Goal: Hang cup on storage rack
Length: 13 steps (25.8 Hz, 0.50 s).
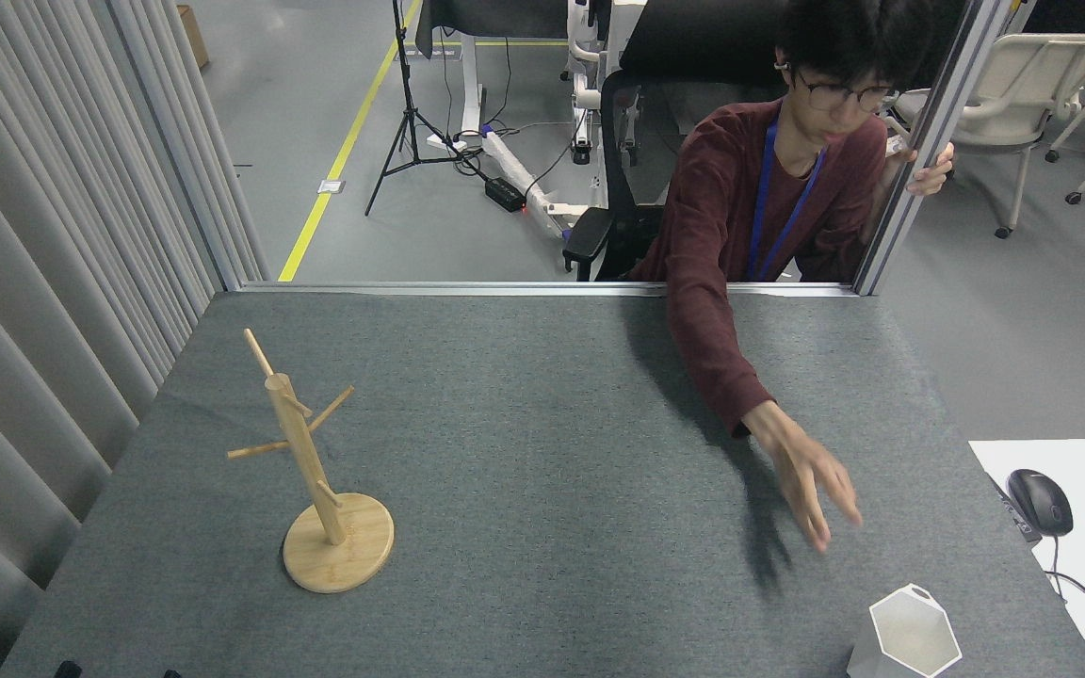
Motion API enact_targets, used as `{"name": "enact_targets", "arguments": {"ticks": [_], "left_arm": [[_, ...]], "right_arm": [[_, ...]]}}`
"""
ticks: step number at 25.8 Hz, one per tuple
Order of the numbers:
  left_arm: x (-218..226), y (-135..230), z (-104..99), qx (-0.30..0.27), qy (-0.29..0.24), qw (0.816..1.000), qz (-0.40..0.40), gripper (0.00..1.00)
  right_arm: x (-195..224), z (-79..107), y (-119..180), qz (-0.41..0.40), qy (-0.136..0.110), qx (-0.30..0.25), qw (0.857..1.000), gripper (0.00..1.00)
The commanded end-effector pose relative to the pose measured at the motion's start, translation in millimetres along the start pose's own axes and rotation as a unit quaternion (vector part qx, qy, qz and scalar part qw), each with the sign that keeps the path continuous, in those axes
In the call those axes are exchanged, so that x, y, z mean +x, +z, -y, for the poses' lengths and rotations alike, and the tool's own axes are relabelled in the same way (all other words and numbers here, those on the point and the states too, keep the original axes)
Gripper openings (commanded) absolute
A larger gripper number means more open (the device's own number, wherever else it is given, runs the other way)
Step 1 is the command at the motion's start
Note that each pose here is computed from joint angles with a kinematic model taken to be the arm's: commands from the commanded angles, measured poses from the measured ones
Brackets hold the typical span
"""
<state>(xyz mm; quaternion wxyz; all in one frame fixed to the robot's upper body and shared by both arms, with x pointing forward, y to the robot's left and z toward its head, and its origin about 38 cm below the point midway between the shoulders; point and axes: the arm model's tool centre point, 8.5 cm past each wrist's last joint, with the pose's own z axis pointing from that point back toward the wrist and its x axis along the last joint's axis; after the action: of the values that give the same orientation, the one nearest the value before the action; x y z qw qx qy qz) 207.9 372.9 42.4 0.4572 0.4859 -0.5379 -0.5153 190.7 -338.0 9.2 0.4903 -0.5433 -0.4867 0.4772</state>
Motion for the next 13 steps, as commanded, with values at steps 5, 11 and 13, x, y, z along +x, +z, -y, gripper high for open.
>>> {"name": "enact_targets", "arguments": {"ticks": [5,11,13], "left_arm": [[-0.7,0.2,1.3,-0.001,0.001,1.0,-0.003,0.99],[-1.4,1.6,5.0,-0.006,0.004,1.0,-0.005,0.99],[-1.4,1.6,4.9,-0.006,0.005,1.0,-0.005,0.99]], "right_arm": [[-2.1,-5.8,2.7,-0.004,-0.001,0.009,1.0,0.98],[-5.2,-27.2,-13.8,-0.007,-0.011,0.029,0.999,0.98],[-5.7,-31.8,-19.5,-0.007,-0.013,0.04,0.999,0.98]]}}
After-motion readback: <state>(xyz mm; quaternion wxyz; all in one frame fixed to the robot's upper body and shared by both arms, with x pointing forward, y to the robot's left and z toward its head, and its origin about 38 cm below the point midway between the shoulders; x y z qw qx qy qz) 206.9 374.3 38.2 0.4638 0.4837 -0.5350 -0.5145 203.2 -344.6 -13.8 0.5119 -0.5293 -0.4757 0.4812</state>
